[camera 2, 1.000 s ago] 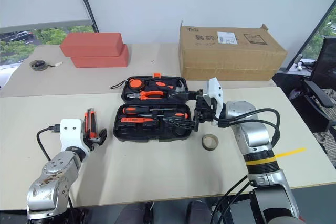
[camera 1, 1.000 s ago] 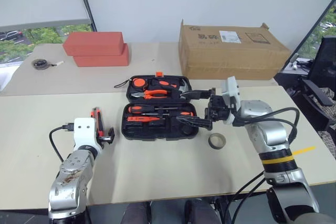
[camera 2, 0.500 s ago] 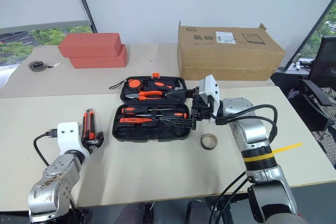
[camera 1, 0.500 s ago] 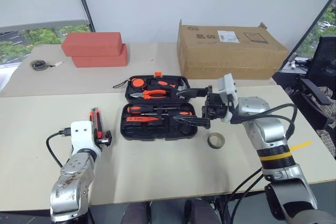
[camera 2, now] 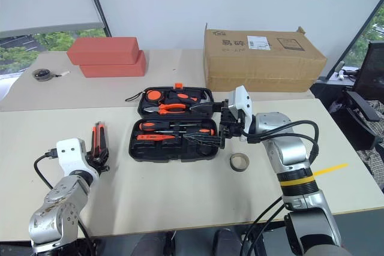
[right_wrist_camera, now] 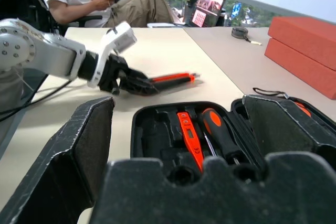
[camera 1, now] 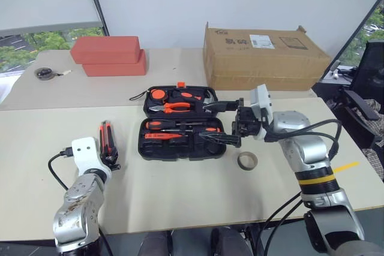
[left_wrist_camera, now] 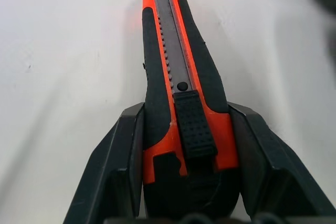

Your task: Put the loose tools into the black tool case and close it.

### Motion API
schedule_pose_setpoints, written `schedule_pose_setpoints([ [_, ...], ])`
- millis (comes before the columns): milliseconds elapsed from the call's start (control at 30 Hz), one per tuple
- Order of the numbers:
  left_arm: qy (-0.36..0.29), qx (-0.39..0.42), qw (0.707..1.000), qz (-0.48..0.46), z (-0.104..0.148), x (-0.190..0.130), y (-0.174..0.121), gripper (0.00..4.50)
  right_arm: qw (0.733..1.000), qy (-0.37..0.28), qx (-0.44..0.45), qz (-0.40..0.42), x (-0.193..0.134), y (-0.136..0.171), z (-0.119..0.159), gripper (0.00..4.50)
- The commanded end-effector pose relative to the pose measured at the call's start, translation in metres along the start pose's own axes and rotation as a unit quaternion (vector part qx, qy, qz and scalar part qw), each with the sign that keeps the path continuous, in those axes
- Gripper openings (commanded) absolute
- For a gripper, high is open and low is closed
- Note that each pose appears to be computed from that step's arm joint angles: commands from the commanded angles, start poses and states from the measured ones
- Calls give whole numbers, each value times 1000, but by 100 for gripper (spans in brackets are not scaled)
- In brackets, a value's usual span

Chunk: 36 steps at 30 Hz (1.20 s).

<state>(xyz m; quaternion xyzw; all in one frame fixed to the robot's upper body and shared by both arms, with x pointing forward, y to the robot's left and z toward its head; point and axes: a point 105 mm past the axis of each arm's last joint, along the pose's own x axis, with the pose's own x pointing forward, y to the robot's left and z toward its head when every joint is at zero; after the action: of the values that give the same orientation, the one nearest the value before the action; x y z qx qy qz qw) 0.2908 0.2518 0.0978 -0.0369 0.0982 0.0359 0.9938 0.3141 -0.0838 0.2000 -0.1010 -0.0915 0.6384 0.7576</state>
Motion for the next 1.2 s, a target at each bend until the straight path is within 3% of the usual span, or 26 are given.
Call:
schedule_pose_setpoints([
  [33,-109,51,971,-204,53,-8,-41,180,999,-6,-13,-30,-18,-5,12,450],
  [133,-113,158,911,-365,58,-17,-73,180,999,14,-12,-49,-31,-7,5,450],
  [333,-67,281,788,-543,46,-14,-94,180,996,45,-17,-77,-50,-4,-3,450],
  [633,21,407,664,-627,29,17,-87,180,991,51,-19,-119,-61,6,1,450],
  [800,38,428,635,-642,28,28,-87,180,989,53,-21,-133,-65,8,3,450],
  [1200,19,437,611,-660,30,40,-110,180,988,52,-27,-144,-65,6,7,450],
])
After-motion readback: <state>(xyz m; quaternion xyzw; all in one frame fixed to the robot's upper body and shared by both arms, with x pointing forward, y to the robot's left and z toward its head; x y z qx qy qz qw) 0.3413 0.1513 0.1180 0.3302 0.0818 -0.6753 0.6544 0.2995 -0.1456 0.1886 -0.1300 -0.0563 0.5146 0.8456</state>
